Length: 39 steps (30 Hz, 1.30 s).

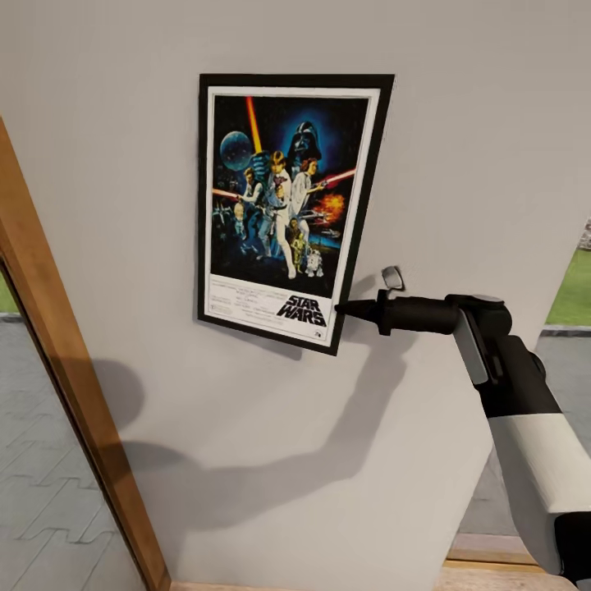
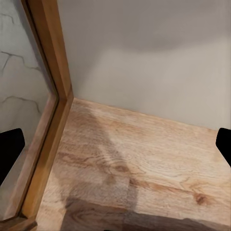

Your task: Pick up the poster from the kitchen countertop and hang it on one of the wall nails in the kitchen.

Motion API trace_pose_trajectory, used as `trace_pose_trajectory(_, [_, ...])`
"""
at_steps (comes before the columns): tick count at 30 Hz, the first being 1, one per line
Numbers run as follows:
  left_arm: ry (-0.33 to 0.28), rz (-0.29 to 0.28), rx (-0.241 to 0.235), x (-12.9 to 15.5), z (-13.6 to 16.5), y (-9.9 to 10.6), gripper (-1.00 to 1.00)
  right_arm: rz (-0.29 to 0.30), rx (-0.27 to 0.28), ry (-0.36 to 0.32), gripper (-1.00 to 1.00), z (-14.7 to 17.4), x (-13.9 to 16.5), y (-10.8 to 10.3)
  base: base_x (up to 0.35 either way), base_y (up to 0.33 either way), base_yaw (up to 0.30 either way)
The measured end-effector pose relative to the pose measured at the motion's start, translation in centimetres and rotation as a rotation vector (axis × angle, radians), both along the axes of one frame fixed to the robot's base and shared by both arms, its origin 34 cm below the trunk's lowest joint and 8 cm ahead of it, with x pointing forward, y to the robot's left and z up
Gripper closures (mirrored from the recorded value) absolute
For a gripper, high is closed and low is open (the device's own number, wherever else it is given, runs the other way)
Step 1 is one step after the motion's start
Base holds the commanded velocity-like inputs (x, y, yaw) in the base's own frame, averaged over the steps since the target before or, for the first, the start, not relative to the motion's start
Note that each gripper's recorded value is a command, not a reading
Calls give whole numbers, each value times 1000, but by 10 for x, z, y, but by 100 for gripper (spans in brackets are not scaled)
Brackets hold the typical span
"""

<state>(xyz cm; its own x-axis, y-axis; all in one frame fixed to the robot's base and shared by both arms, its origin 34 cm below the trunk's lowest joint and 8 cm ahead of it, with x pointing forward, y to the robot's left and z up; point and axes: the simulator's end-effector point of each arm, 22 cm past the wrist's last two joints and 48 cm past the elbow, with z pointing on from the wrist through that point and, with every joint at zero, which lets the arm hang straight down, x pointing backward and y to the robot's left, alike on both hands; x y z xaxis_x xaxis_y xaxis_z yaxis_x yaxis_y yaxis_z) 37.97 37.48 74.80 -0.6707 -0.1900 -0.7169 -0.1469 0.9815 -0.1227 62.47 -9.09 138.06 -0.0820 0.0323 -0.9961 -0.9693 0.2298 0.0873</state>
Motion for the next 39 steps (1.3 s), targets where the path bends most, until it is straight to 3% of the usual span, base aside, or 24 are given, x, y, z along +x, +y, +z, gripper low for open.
trace_pose_trajectory(3, [0, -1, 2, -1, 0, 1, -100, -17, -32, -6, 100, -5, 2, 1, 0, 0, 0])
trace_pose_trajectory(33, [-1, -1, 3, 0, 0, 1, -100, -11, -35, -7, 100, -6, 1, 3, 0, 0, 0])
trace_pose_trajectory(39, [0, -1, 3, 0, 0, 1, -100, 26, -33, -9, 100, -5, -7, 4, 0, 0, 0])
